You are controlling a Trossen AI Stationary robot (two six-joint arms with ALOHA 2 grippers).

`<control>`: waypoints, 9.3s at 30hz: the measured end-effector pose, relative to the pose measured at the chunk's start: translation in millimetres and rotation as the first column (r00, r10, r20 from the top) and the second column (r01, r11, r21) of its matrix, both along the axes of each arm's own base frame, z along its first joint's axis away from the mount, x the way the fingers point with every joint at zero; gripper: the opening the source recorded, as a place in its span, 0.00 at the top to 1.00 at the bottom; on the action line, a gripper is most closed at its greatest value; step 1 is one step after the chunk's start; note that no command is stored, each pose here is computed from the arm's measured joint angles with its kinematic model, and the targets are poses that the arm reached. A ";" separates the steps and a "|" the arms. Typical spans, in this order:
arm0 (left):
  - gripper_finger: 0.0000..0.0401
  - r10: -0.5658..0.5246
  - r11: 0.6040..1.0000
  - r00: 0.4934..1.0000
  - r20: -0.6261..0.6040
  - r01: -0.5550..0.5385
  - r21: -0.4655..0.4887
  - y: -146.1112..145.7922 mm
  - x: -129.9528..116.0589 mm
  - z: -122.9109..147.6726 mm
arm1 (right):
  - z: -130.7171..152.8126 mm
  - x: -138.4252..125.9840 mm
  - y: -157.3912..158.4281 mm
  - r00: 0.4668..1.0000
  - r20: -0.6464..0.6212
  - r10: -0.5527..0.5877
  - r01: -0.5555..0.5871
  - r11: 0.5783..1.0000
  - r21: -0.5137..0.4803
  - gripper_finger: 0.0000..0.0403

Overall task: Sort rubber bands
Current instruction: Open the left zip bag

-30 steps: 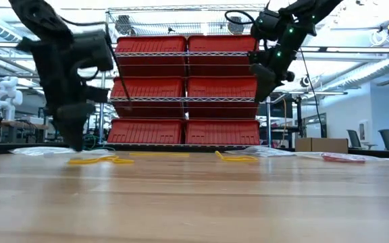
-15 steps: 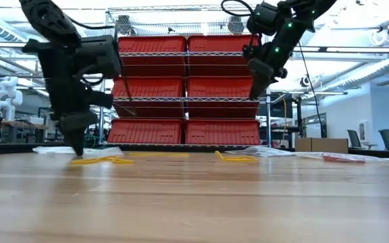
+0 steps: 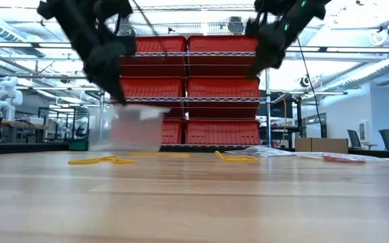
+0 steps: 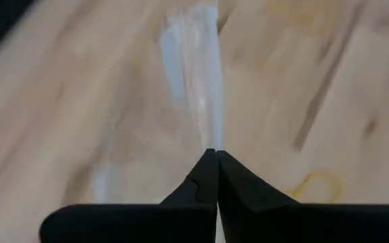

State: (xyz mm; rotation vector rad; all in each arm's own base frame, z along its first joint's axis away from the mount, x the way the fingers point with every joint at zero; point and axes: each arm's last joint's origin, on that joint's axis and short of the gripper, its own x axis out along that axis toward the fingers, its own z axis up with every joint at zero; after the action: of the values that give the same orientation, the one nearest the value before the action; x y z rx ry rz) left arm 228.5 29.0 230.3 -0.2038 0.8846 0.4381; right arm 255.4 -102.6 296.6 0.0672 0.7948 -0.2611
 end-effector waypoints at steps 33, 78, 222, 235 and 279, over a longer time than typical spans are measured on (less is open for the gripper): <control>1.00 0.010 0.957 0.960 0.279 -0.090 0.276 14.2 -18.0 30.3 | -130.5 154.6 65.7 0.964 -0.143 0.223 -0.262 0.878 -0.401 0.59; 0.79 -0.197 0.953 0.830 0.521 0.037 0.302 19.5 -47.3 24.7 | 0.6 125.1 29.0 0.979 -0.124 0.159 -0.179 0.970 -0.164 1.00; 0.98 -0.254 0.964 0.752 0.608 0.147 0.222 31.6 16.1 -2.3 | 1.6 139.3 27.9 0.964 0.072 0.257 -0.257 0.966 -0.003 0.97; 1.00 -0.253 0.963 0.733 0.631 0.132 0.233 32.8 10.0 6.9 | -0.3 136.2 28.3 0.967 0.033 0.254 -0.254 0.967 0.015 0.97; 1.00 -0.256 0.952 0.720 0.645 0.072 0.297 33.3 -11.7 28.5 | -20.7 110.9 30.9 0.938 -0.299 0.173 -0.158 0.985 0.075 0.97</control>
State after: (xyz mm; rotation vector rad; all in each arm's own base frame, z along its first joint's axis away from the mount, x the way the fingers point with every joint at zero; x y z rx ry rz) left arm 216.8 62.3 258.8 -0.0349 0.1076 0.2663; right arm 366.4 -71.6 275.9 0.0061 1.1094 -0.0913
